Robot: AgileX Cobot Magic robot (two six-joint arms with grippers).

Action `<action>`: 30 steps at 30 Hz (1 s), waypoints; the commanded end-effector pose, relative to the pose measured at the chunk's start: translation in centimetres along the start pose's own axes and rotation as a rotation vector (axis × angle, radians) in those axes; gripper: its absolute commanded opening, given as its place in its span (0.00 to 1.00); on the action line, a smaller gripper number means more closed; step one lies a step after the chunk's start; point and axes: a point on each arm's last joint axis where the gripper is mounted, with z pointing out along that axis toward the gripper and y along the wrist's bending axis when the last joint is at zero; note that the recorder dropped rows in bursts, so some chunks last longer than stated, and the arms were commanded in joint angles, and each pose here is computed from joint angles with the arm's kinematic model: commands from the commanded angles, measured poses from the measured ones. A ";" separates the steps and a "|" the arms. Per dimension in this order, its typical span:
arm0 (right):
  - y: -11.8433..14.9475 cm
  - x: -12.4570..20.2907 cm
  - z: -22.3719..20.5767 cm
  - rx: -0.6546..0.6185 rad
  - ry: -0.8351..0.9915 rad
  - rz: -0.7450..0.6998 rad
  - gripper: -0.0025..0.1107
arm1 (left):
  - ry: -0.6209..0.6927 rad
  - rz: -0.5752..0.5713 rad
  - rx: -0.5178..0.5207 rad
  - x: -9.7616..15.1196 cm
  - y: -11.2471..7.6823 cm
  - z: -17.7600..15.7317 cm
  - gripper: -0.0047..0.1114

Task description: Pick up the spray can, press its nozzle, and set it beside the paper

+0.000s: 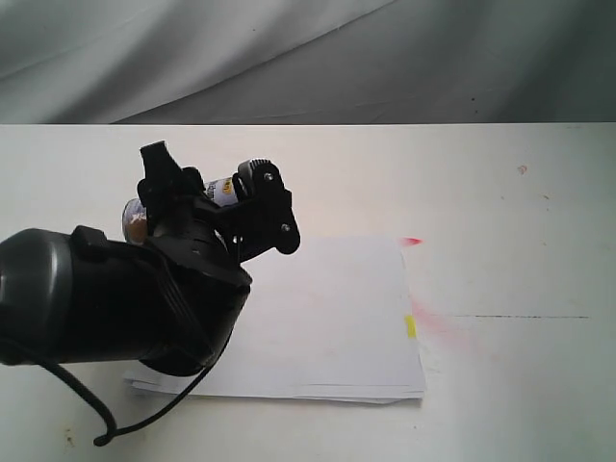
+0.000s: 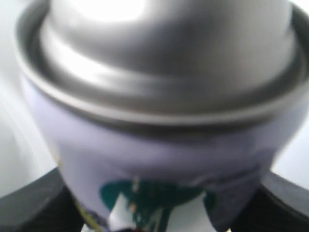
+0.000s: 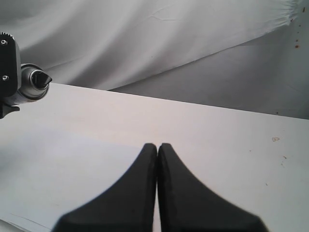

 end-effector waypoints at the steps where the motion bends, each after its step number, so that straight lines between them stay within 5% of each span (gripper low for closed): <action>1: 0.0 0.1 0.0 0.000 0.003 -0.007 0.02 | -0.013 -0.041 -0.044 -0.3 0.6 -0.3 0.04; 20: 0.0 -0.8 0.0 0.004 -0.096 0.001 0.02 | -0.013 -0.039 -0.044 -0.3 0.6 -0.3 0.04; 30: -1.3 -3.2 -0.7 0.034 -0.401 0.558 0.02 | -0.012 -0.040 -0.045 -0.3 0.6 -0.3 0.04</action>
